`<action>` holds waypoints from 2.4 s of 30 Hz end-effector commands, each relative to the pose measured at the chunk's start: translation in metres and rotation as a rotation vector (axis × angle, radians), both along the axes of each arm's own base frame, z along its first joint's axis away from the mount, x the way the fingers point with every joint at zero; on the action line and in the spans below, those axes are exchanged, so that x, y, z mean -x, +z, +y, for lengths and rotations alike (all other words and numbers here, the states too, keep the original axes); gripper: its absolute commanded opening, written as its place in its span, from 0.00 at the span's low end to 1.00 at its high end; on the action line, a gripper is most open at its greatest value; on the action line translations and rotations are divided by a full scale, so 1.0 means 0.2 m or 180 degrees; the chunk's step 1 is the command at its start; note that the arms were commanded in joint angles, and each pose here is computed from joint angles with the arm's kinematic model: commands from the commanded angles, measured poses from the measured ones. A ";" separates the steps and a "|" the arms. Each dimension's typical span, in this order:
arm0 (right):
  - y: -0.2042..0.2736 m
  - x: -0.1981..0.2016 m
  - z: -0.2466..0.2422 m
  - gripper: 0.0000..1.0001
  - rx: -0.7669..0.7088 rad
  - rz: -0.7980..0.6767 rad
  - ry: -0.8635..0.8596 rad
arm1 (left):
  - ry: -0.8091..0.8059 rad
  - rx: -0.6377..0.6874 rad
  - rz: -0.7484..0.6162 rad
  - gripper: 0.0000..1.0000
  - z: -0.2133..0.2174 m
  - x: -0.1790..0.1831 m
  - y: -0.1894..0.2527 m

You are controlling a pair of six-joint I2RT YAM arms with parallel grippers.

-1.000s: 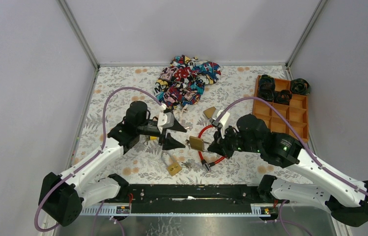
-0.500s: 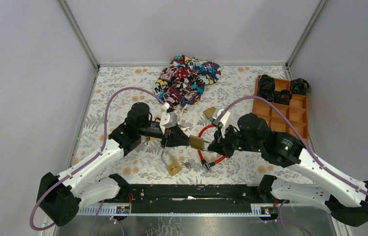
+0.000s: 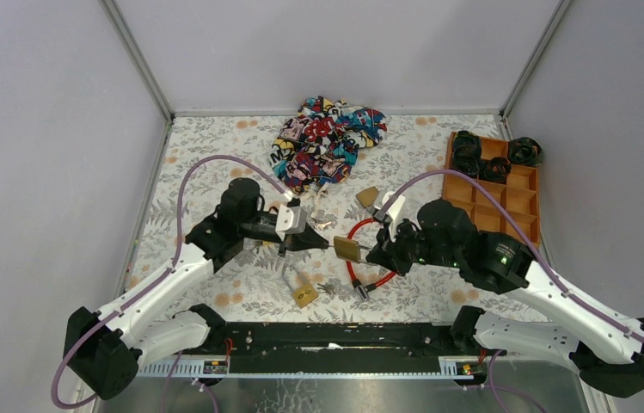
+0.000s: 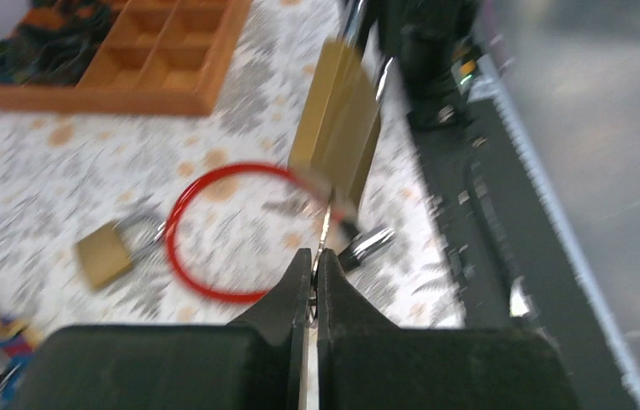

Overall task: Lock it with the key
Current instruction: Lock the lock, then place the lock at the center of the board, then place the key at the center of the board.

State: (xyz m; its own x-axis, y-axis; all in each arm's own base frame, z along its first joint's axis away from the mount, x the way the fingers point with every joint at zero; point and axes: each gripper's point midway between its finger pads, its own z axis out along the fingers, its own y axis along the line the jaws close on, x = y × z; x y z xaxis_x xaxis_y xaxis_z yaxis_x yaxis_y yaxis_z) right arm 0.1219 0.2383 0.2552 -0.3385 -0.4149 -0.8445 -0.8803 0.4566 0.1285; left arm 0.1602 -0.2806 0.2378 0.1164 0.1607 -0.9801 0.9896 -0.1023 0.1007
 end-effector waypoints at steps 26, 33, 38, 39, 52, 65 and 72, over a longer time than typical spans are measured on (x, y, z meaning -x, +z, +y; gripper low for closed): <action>-0.37 -0.27 1.34 0.00 -0.0780 0.2463 0.0320 | 0.2051 -0.2687 -0.0886 0.00 1.34 -0.41 -0.82; -0.77 -0.19 1.55 0.00 -0.0519 0.3448 0.0205 | 0.1449 -0.2635 -0.0859 0.00 1.25 -0.20 -0.95; -0.95 -0.21 1.51 0.07 -0.0220 0.3475 -0.0053 | 0.1139 -0.2786 -0.0798 0.26 1.26 -0.09 -1.03; -0.94 -0.22 1.50 0.13 -0.0181 0.3390 -0.0039 | 0.1077 -0.2798 -0.0773 0.42 1.25 -0.07 -1.03; -0.45 -0.69 1.01 0.98 0.0261 0.1771 -0.0422 | 0.1650 -0.1535 -0.0312 0.98 0.99 -0.24 -0.53; -0.46 -1.32 0.03 1.00 0.1252 0.0873 -0.1751 | 0.4630 0.1596 0.3246 0.98 1.06 -0.71 -0.29; -0.65 -1.39 -0.06 1.00 0.1624 0.0942 -0.1765 | 0.5084 0.2296 0.4925 0.99 1.07 -0.59 -0.75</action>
State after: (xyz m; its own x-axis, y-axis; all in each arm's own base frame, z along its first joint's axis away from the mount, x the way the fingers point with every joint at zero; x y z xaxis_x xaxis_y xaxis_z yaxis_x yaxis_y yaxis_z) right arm 0.3992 0.2329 0.1377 -0.7945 -0.3596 -0.4894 -0.4343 0.8997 0.0440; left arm 0.2726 -0.0744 0.0997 -0.5044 -0.7835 -0.3630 -0.2504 0.5350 -0.8069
